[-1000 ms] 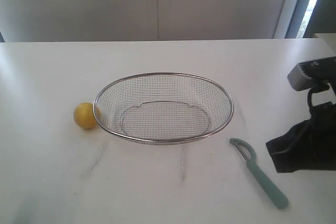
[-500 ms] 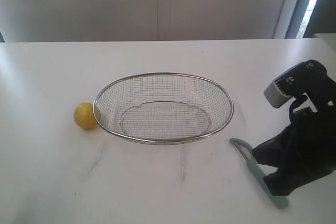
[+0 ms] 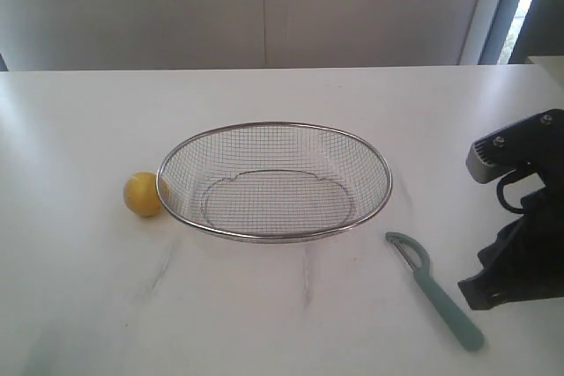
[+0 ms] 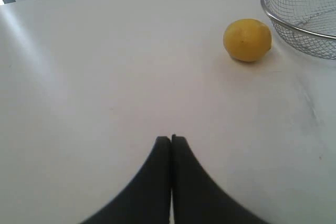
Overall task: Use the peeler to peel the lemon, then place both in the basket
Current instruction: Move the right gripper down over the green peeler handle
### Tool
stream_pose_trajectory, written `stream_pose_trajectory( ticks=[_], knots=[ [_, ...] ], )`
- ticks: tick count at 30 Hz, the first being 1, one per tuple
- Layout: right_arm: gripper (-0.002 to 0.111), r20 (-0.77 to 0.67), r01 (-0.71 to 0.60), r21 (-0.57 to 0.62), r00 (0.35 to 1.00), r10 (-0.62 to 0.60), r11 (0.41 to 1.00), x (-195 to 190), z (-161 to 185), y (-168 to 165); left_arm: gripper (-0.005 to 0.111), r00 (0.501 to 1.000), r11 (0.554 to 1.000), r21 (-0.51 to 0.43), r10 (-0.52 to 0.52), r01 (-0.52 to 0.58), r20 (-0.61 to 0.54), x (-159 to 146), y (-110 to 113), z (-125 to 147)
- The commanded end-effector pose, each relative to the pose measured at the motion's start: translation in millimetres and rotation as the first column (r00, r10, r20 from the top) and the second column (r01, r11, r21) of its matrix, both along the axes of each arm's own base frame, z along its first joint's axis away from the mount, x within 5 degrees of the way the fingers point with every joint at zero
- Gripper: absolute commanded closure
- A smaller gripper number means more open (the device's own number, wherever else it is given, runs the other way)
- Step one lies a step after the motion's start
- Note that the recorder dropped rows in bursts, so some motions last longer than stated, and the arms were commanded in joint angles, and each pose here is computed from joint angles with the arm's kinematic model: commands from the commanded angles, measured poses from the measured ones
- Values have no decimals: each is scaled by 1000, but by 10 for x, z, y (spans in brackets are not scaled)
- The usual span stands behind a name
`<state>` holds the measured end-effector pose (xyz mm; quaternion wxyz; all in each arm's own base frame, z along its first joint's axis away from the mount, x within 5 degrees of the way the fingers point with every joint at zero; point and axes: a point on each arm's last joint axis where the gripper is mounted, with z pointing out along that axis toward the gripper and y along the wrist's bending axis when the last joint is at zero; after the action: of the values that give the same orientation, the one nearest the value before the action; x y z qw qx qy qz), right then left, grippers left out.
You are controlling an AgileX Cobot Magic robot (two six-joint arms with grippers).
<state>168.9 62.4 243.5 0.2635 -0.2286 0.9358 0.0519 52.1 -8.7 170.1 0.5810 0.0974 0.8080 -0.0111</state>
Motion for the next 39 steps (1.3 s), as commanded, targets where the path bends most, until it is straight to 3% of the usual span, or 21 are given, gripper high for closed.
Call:
stream_pose_trajectory(
  ticks=[1,3,11,21,28,39],
  knots=[
    [108,45,19,19,999,-20,1000,42,27,12,107,1000,1000,-7,-5,5,1,-2,-4,-10],
    [105,53,26,38,998,-28,999,50,35,24,107,1000,1000,-7,-5,5,1,-2,-4,-10],
    [73,43,31,35,999,-33,999,147,-52,55,107,1000,1000,-7,-5,5,1,-2,-4,-10],
    [71,-60,36,0,998,-36,999,277,-295,101,107,1000,1000,-7,-5,5,1,-2,-4,-10],
    [54,-122,47,-5,991,-48,999,323,-422,127,107,1000,1000,-7,-5,5,1,-2,-4,-10],
    [54,-242,29,-15,970,-32,999,349,-627,173,107,1000,1000,-7,-5,5,1,-2,-4,-10]
  ],
)
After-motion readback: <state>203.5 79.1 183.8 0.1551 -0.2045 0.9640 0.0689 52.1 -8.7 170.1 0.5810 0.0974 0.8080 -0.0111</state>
